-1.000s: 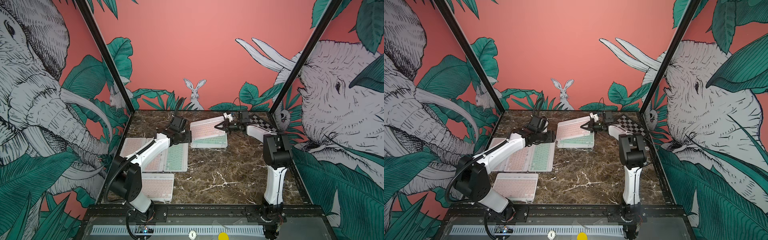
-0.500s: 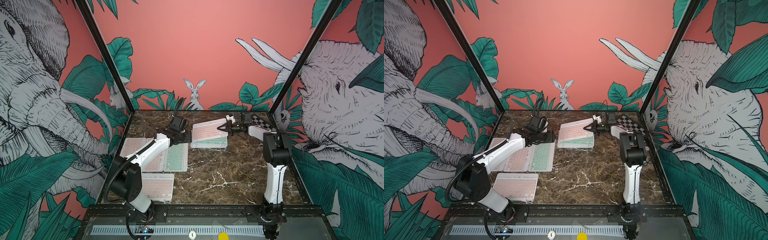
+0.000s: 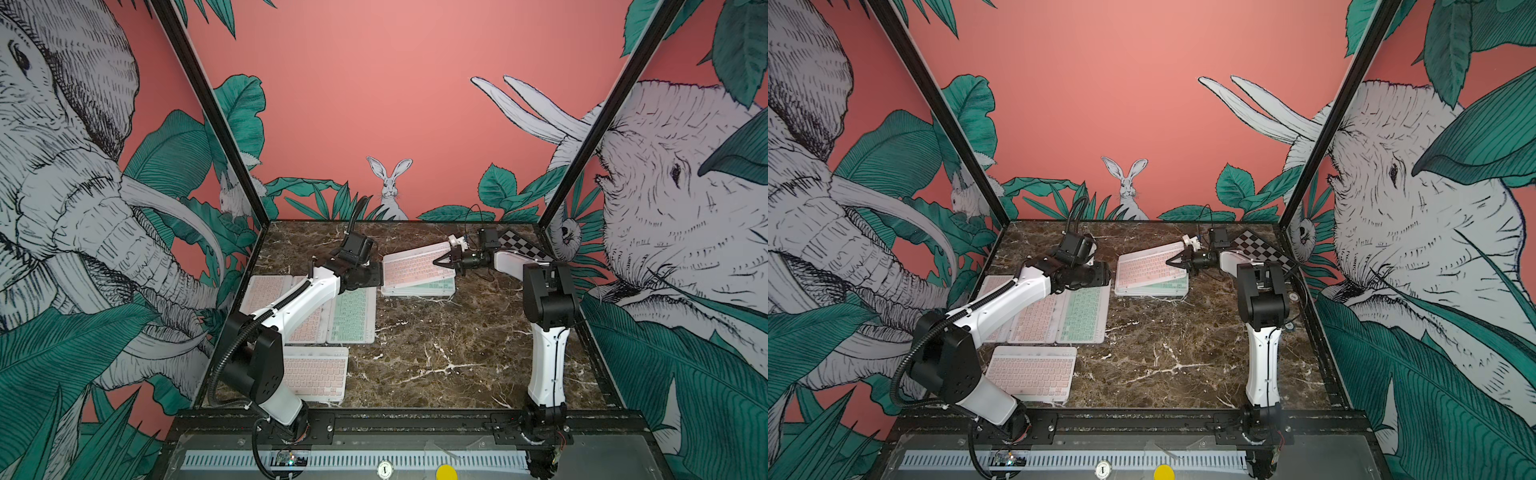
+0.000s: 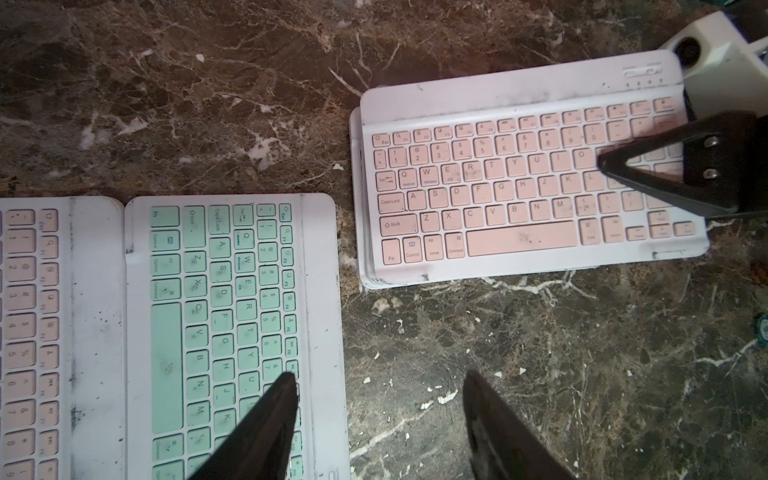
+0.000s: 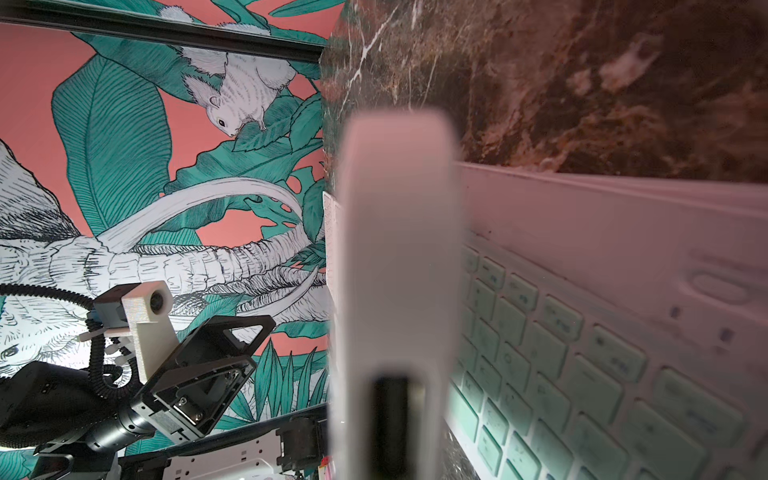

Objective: Stack the numeric keypads
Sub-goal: Place the numeric keypad at the numeric keypad.

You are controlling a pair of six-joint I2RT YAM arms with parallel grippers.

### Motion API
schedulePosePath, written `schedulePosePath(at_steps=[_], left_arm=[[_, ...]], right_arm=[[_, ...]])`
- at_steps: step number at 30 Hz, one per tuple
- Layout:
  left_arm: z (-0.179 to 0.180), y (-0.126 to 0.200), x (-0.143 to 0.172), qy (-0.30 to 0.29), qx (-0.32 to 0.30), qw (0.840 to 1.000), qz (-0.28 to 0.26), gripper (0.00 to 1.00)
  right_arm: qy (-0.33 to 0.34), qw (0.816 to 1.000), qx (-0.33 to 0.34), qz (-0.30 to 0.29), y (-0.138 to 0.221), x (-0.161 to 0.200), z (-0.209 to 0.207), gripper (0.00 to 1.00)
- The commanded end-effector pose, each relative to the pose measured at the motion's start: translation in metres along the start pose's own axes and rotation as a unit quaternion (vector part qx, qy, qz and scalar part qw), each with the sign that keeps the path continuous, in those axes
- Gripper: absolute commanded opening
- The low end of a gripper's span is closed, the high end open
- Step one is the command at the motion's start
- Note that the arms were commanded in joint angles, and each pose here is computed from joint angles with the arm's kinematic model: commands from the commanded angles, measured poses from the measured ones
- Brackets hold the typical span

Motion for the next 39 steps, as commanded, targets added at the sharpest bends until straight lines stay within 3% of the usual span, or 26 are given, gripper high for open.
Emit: schedulePosePath(at_steps=[1, 11, 20, 34, 39], left_arm=[[0.005, 0.005, 0.003, 0.007, -0.003, 1.0, 0.004, 0.66], [0.004, 0.002, 0.004, 0.01, 0.002, 1.0, 0.006, 0.65], [0.003, 0.002, 0.003, 0.005, 0.0, 1.0, 0.007, 0.65], [0.002, -0.006, 0.006, 0.013, 0.003, 1.0, 0.018, 0.65], [0.002, -0.006, 0.005, 0.015, 0.005, 1.0, 0.015, 0.65]], right_arm=[[0.006, 1.0, 0.007, 0.005, 0.001, 0.002, -0.005, 0.06], [0.006, 1.0, 0.026, -0.009, 0.002, -0.001, -0.014, 0.0], [-0.001, 0.999, 0.023, -0.024, 0.0, -0.007, -0.023, 0.0], [-0.02, 0.998, 0.055, -0.015, 0.007, 0.0, -0.044, 0.28], [-0.011, 0.995, 0.098, -0.012, 0.014, 0.002, -0.045, 0.39]])
Point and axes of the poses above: each gripper's point midway between its finger pads, its own y axis back along the fingers, its own z axis along the line the jaws close on, x = y × z, the point moved 4 cm from there along y, back along the fingers, and after that the axes turned 13 degrees about y, right-handed, at the moved point
